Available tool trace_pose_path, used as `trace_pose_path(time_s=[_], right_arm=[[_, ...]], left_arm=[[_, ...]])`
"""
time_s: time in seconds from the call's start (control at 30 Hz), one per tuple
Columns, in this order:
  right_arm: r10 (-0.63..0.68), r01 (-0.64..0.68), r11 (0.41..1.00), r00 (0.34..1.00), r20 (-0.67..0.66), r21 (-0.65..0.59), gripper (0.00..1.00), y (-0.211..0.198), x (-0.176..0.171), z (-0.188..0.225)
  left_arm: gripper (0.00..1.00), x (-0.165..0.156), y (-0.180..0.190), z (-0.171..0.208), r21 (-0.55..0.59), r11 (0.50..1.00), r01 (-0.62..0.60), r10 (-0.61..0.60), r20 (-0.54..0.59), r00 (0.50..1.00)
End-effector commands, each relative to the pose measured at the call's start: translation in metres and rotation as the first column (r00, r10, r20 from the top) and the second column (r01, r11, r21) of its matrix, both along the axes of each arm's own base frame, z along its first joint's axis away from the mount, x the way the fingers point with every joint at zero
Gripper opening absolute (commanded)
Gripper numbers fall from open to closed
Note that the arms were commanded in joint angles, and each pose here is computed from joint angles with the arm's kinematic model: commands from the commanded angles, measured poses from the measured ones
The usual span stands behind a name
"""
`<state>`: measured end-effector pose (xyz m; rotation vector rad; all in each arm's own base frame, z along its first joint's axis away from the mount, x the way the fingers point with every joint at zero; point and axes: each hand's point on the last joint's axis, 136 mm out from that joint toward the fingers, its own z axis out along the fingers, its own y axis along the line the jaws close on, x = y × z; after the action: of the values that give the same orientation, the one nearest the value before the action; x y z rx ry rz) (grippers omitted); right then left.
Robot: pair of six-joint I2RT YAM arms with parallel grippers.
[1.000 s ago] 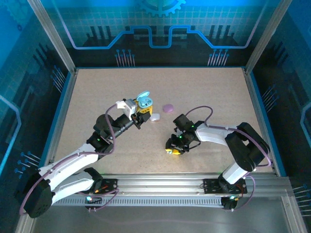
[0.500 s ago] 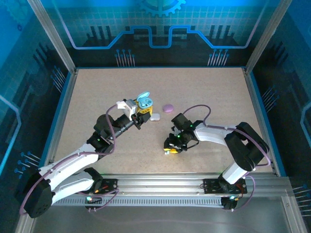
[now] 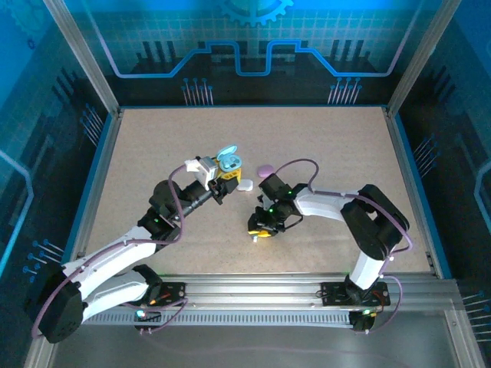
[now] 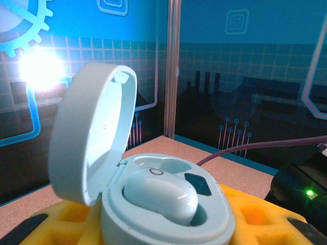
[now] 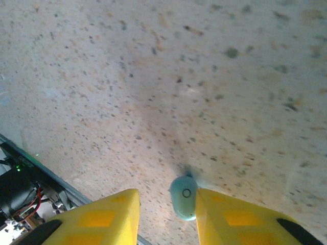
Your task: Insert wireless bluetooth earbuds into charging case
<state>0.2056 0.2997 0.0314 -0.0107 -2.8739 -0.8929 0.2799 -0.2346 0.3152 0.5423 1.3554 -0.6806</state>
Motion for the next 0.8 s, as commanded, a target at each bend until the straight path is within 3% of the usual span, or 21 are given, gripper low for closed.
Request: trace_pose_path(time_s=[0.0,0.57,0.77], right_arm=[[0.049,-0.05,0.998,0.998,-0.034,-0.026,0.35,0.003,-0.01,-0.006],[0.081,-0.089,0.987,0.995,-0.061,-0.137,0.37,-0.005,-0.017,-0.012],[0.091,-0.101,0.987,0.992,-0.085,-0.124,0.38,-0.001,-0.02,-0.017]], left_arm=[[0.31,0.001,0.002,0.004,-0.001,1.0,-0.017,0.017,0.024,1.0],[0.31,-0.001,0.005,0.005,-0.003,1.0,-0.024,0.024,0.029,0.999],[0.31,-0.001,0.004,0.004,-0.002,1.0,-0.022,0.022,0.026,0.999]])
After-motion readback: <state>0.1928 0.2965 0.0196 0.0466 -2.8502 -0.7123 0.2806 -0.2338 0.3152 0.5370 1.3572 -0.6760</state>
